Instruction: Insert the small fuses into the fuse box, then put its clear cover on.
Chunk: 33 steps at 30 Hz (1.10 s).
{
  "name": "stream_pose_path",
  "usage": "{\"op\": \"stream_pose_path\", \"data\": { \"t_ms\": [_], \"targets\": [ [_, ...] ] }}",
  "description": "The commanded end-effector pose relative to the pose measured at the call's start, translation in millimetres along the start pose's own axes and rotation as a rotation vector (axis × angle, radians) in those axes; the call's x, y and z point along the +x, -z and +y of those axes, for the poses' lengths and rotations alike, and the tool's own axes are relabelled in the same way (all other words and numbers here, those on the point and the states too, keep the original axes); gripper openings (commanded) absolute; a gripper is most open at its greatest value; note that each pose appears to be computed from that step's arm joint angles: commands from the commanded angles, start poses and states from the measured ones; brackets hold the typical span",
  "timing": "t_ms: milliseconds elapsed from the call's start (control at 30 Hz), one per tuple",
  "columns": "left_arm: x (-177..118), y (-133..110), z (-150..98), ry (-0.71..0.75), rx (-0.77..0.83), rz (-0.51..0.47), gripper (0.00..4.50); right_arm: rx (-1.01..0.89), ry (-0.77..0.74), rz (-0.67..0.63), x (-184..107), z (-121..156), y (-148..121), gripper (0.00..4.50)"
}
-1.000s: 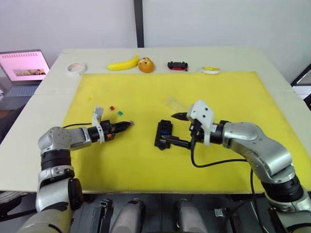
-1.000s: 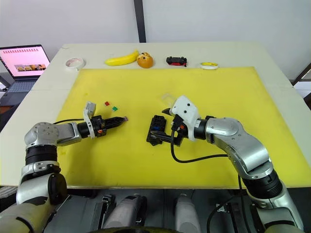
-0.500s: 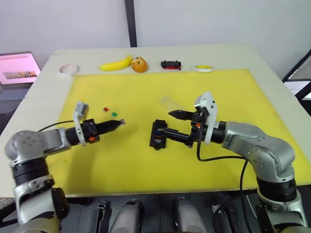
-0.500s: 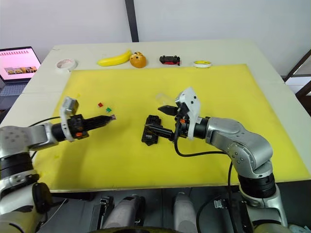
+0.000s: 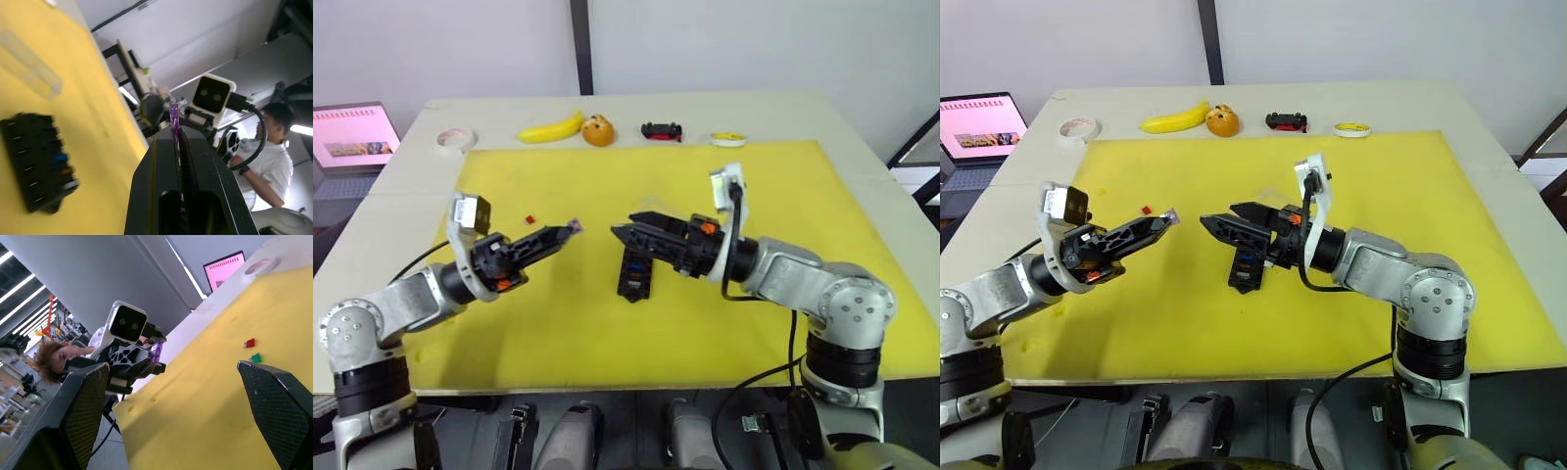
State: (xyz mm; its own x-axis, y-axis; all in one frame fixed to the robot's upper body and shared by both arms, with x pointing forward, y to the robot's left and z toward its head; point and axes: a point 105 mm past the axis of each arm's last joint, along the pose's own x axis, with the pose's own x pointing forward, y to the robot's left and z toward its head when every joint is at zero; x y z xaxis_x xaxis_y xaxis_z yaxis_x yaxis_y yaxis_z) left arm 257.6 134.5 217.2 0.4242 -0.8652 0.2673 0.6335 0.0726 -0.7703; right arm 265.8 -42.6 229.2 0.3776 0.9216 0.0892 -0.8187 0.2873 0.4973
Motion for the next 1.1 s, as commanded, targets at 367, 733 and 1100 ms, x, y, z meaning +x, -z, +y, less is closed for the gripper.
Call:
{"op": "stream_pose_path", "data": {
  "t_ms": [367,733,1100],
  "targets": [
    [18.9,6.7,-10.5,0.059,-0.005,-0.041,0.0,0.08,-0.034,-0.04,13.9,15.2,-13.1,3.93],
    [22.2,8.5,-11.1,0.071,-0.011,-0.032,0.0,0.072,-0.028,-0.019,17.1,15.6,-12.2,3.05],
    [22.3,8.5,-9.7,0.069,-0.016,-0.025,0.0,0.07,-0.039,-0.008,18.3,17.3,-11.4,1.26]
  ]
}}
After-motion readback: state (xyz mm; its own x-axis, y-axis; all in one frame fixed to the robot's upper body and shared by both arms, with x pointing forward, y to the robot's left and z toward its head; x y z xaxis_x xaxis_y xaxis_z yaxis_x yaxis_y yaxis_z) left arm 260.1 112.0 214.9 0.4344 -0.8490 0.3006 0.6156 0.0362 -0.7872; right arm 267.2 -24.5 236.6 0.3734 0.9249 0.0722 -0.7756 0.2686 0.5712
